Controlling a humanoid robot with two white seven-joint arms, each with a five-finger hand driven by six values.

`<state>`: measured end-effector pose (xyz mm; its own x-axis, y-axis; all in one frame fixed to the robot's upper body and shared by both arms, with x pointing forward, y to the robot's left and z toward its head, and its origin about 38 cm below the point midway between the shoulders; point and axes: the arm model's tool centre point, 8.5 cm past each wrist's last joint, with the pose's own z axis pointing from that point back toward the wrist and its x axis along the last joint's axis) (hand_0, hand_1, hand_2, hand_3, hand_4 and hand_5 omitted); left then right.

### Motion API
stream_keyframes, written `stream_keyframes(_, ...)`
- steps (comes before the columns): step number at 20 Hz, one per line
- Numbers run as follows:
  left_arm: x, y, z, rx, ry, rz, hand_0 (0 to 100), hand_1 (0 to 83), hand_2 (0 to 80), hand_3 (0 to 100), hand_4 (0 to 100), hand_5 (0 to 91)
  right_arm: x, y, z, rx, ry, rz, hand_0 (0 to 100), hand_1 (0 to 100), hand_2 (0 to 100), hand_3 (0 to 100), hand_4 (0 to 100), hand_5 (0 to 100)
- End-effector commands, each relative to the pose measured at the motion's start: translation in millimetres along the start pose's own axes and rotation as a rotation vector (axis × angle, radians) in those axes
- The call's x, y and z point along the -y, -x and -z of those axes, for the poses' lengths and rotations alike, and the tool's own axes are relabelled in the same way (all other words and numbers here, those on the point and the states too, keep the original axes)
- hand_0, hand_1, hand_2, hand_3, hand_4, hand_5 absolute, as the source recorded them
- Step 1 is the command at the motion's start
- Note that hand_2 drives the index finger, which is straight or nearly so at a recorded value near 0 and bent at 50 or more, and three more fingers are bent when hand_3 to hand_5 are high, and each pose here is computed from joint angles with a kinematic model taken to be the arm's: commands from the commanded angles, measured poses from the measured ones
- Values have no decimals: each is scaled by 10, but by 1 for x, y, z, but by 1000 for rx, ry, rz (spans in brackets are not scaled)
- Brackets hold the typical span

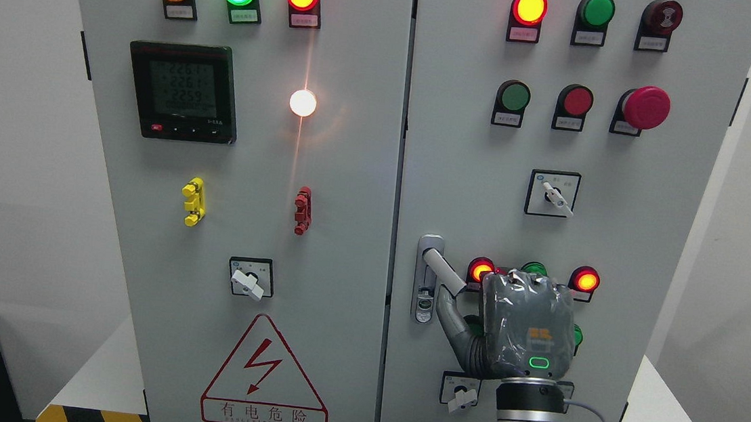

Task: Release door handle
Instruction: 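Rotate the gripped handle from vertical to horizontal with the right hand, then hold the handle in its horizontal position with the right hand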

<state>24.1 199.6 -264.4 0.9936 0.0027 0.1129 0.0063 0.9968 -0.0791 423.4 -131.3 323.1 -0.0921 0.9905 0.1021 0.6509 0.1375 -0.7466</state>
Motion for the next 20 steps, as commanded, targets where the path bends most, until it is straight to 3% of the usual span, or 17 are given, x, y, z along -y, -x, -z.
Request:
stream_keyframes(1,0,13,-1,-20,0,-3,120,556,0,0,0,0,1,0,0,-1,1,2,483,289,1000,1000,1000,1000)
stream_keyframes(20,0,13,-1,-20,0,-3,120,556,0,0,0,0,2,0,1,-2,5,2,485,288,1000,1000,1000,1000)
